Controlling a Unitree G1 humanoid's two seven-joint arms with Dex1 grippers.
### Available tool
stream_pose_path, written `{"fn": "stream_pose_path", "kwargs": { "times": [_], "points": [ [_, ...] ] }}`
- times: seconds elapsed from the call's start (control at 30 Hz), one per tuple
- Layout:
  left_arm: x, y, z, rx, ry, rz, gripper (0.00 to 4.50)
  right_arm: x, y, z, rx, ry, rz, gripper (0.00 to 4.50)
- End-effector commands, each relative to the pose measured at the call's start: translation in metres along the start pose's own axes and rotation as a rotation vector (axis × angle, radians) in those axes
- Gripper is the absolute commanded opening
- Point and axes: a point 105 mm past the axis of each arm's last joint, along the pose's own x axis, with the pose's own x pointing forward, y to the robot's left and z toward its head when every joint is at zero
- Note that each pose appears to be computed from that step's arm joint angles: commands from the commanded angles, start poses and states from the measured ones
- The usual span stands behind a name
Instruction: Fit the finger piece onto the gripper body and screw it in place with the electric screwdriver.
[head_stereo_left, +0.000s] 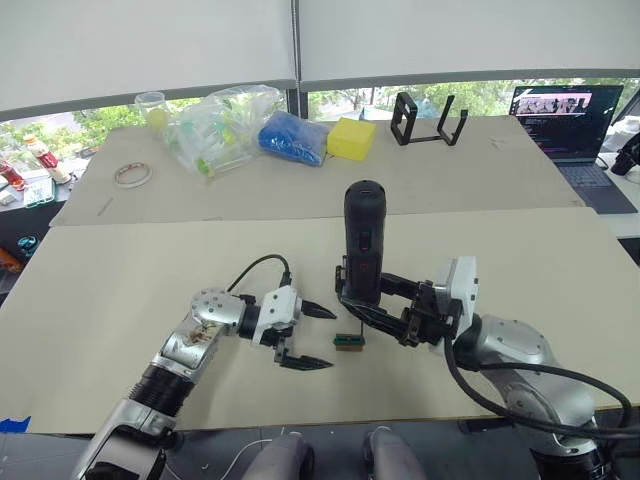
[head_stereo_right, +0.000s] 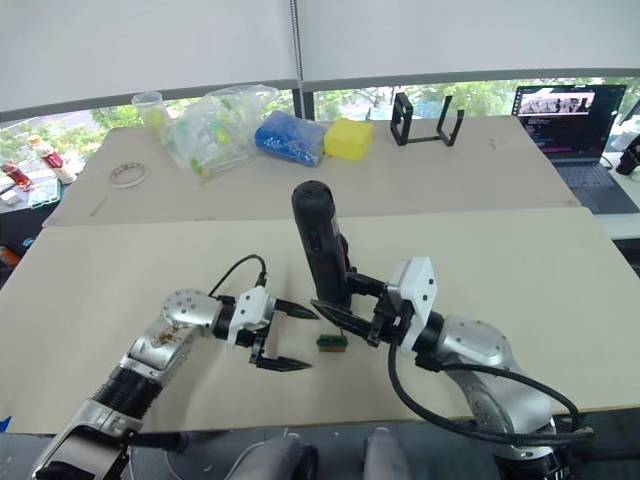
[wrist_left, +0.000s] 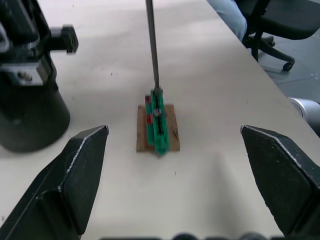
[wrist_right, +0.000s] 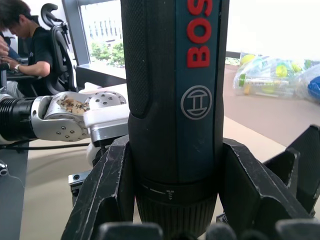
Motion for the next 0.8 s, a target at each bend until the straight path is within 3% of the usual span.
{"fn": "stream_pose_path", "kwargs": {
  "times": [0.03,0.27,0.47,0.8],
  "points": [
    [-0.013,0.001,0.008,0.017,-0.021,0.023,4.50,0.000,0.007,0.032,-0.075,-0.087,0.037,1.91],
    [-0.036,-0.004,0.013,-0.012,0.011,0.004,4.50,0.000,0.009,0.055,-0.087,-0.113,0.074,1.91],
    [-0.051,0.013,0.022,-0.012,0.026,0.038,4.50,0.005,0.001,0.079,-0.069,-0.133,0.095,1.91],
    [-0.035,0.050,0.030,0.036,0.000,0.076,4.50,0.033,-0.031,0.116,-0.046,-0.137,0.086,1.91]
  ]
}}
